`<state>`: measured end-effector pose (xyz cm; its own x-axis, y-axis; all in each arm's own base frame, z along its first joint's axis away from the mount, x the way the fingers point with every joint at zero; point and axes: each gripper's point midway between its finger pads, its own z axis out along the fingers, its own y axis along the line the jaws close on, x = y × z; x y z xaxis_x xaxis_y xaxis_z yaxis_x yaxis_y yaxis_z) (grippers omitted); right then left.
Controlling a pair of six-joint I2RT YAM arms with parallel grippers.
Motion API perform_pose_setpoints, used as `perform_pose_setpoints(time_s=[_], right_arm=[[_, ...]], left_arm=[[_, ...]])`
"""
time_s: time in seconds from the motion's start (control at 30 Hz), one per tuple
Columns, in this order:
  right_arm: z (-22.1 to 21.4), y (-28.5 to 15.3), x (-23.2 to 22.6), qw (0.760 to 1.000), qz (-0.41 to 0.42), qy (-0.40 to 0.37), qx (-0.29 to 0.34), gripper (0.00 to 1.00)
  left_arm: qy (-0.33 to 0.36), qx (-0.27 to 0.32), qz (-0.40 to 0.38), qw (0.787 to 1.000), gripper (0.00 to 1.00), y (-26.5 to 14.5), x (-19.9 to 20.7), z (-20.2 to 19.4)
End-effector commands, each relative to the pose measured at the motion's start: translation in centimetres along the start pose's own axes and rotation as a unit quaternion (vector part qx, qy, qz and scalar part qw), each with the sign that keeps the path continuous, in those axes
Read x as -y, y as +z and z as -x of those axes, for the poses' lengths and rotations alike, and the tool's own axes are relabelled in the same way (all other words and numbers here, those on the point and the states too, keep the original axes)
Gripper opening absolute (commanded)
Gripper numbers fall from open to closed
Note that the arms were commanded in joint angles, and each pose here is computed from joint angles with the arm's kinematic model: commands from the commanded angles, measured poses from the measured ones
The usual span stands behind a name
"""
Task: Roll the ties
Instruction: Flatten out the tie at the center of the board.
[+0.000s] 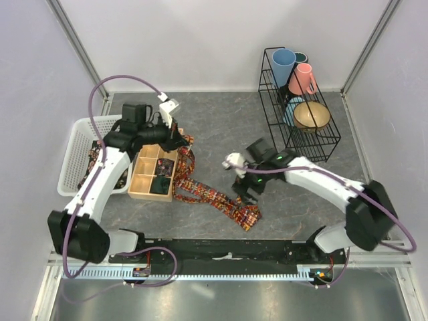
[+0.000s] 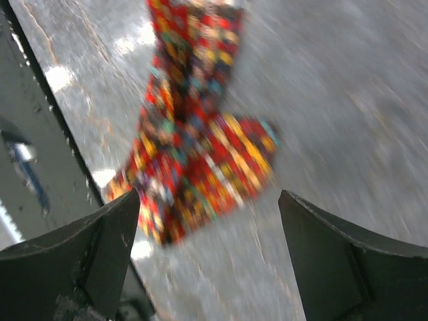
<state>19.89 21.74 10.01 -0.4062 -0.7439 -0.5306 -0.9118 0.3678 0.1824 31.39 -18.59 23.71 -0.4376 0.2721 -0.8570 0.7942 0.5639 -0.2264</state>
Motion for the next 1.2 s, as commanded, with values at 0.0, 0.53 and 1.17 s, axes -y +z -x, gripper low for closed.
perform_pose_setpoints(time_s=[0.0, 0.53, 1.17], right_arm=[[2.4, 6.3, -1.6, 0.998, -0.017, -0.051, -0.021, 0.92], [-3.1, -2.8, 2.0, 0.977, -0.158, -0.065, -0.129, 0.0], [-17.9, -15.9, 2.4, 0.927, -0.166, -0.146, -0.302, 0.0]], left_arm=[[-0.061, -0.019, -0.002, 0.998, 0.02, -2.4, 0.5, -3.1], [-0.001, 0.04, -0.019, 0.999, 0.02, -6.8, 3.2, -1.7], [-0.091, -0.11, -0.073, 0.987, 0.02, -1.5, 6.9, -10.3]])
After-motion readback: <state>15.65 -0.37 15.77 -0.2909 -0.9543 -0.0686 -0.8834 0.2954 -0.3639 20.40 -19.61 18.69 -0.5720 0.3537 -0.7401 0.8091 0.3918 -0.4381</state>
